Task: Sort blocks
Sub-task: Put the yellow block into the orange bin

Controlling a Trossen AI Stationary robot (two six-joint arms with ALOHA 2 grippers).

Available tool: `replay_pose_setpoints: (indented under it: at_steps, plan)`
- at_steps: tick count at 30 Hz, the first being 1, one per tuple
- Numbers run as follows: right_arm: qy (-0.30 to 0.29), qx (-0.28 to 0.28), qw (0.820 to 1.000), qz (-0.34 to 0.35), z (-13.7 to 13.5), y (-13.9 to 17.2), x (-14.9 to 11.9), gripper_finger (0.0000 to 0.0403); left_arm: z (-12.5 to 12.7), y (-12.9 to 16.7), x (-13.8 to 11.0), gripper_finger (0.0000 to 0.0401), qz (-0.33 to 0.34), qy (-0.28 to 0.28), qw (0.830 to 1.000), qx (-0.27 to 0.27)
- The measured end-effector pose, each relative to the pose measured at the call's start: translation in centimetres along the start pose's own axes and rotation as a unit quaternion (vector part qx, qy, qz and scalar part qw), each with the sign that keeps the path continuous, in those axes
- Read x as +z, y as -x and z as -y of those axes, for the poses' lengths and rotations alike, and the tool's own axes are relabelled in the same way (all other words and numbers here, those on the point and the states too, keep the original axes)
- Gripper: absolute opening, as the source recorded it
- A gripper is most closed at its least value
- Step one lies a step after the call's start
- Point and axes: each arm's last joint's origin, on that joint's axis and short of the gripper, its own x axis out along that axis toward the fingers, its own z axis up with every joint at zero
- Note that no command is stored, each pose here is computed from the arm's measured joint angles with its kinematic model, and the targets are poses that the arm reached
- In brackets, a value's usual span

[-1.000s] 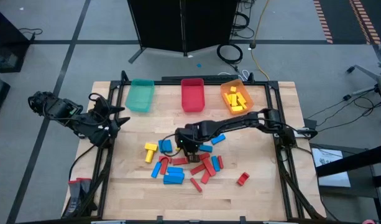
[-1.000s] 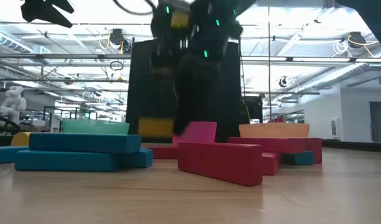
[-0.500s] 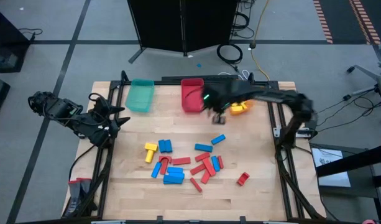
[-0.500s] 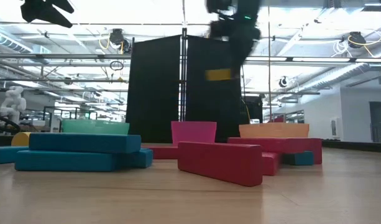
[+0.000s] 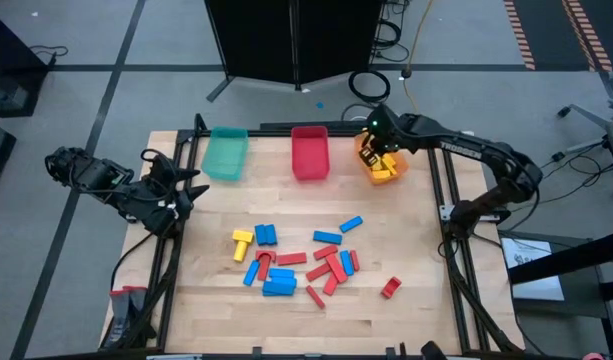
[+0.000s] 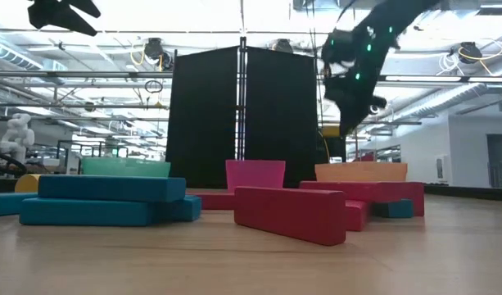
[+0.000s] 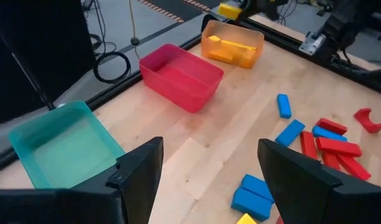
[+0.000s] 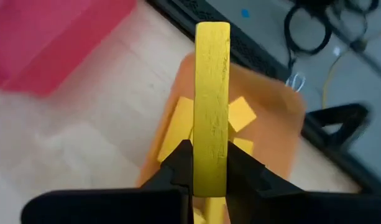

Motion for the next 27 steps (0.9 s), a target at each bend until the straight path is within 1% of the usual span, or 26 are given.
replay_pose_setpoints:
  at_steps: [3, 6, 9, 13, 17, 21, 27]
  plan:
    - [-0.028, -0.004, 0.999, -0.023, 0.4, -2.0, -0.7, 0.0038, 0.0, 0.0, 0.0, 0.0267, 0.0, 0.014, 1.0, 0.0]
    - [-0.03, 0.007, 0.998, -0.048, 0.4, -3.3, -1.3, 0.0038, 0.0, 0.0, 0.0, 0.0267, -0.001, 0.014, 1.0, -0.001]
    - [-0.025, 0.006, 0.997, -0.068, 0.3, -4.2, -2.1, 0.0038, 0.0, 0.0, 0.0, 0.0267, -0.002, 0.014, 1.0, -0.001]
    - [-0.021, 0.019, 0.997, -0.065, 0.2, -4.8, -2.0, 0.0038, 0.0, 0.0, 0.0, 0.0267, -0.002, 0.013, 1.0, -0.001]
    - [-0.032, 0.039, 0.997, -0.05, 0.3, -5.6, -1.5, 0.0038, 0.0, 0.0, 0.0, 0.0267, 0.001, 0.011, 1.0, 0.002]
    - [-0.053, 0.039, 0.996, -0.063, 0.5, -7.1, -1.5, 0.0038, 0.0, 0.0, 0.0, 0.0267, 0.002, 0.009, 1.0, 0.003]
    - [-0.054, 0.05, 0.994, -0.085, 0.3, -8.5, -1.8, 0.004, 0.0, 0.0, 0.0, 0.0267, 0.0, 0.009, 1.0, 0.002]
